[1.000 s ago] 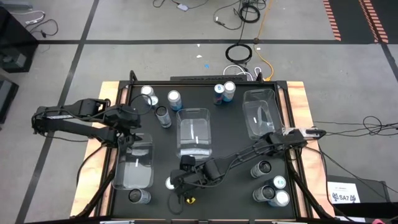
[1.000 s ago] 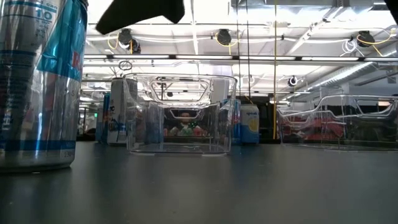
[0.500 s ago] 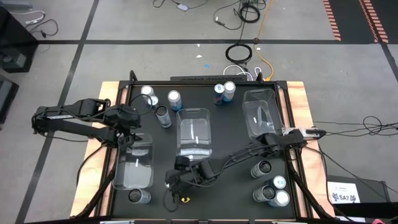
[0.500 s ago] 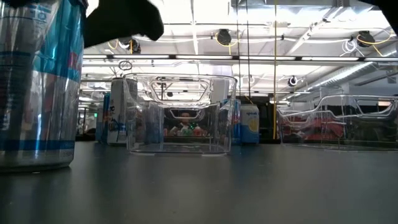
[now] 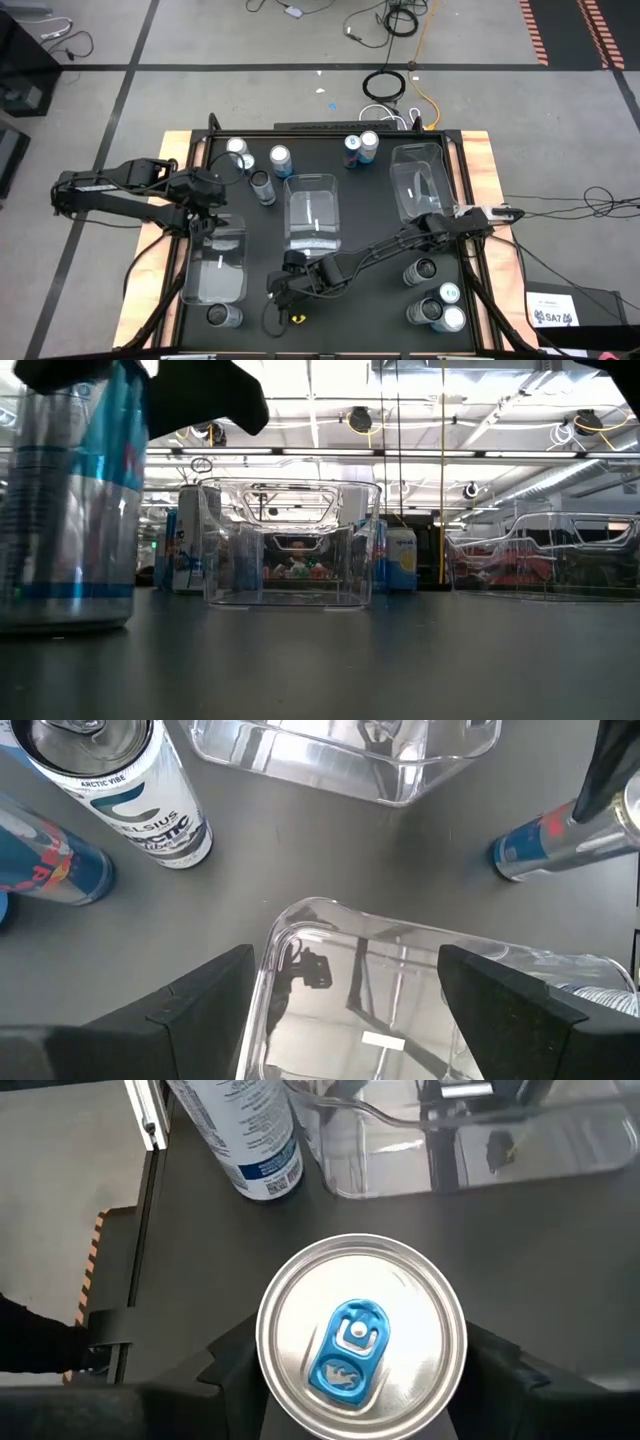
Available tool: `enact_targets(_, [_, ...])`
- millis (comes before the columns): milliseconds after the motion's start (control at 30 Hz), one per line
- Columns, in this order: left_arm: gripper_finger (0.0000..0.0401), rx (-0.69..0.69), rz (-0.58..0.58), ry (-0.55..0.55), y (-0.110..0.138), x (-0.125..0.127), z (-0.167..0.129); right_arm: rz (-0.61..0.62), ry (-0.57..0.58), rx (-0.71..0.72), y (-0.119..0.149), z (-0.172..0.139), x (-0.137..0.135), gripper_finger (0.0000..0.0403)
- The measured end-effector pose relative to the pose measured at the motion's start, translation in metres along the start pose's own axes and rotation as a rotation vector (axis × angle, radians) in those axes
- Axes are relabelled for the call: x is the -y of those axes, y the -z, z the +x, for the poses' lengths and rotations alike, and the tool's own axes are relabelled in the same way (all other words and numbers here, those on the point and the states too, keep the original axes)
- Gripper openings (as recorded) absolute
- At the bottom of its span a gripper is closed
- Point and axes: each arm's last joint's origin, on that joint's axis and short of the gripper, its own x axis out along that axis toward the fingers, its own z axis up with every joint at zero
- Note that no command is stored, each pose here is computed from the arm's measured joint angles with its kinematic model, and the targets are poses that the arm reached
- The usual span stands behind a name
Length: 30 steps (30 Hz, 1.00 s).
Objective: Sort soda cans
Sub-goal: Move the bottom left blue soda can to the bottom right of the table
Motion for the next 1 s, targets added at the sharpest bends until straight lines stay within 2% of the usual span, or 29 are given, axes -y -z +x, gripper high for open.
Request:
enact_targets(467, [0.0325,0.002,-0.002,0.000,0.000,0.000,0.000,0.167,0.120,-0.165,0.023,-0.039,-0.019,0.0222])
enact_targets(633, [0.0325,0.002,-0.004,0.001,0.000,0.000,0.000,0.216,0.252,-0.190,0.036,-0.056,-0.026,0.0221])
enact_targets(833, [0.0325,0.006,-0.004,0.001,-0.001,0.000,0.000,0.381,0.428,-0.233,0.054,-0.084,-0.031,0.0222])
enact_targets(1000, [0.0325,0.008,-0.005,0.002,-0.001,0.000,0.000,0.444,0.556,-0.179,0.072,-0.108,-0.046,0.0222])
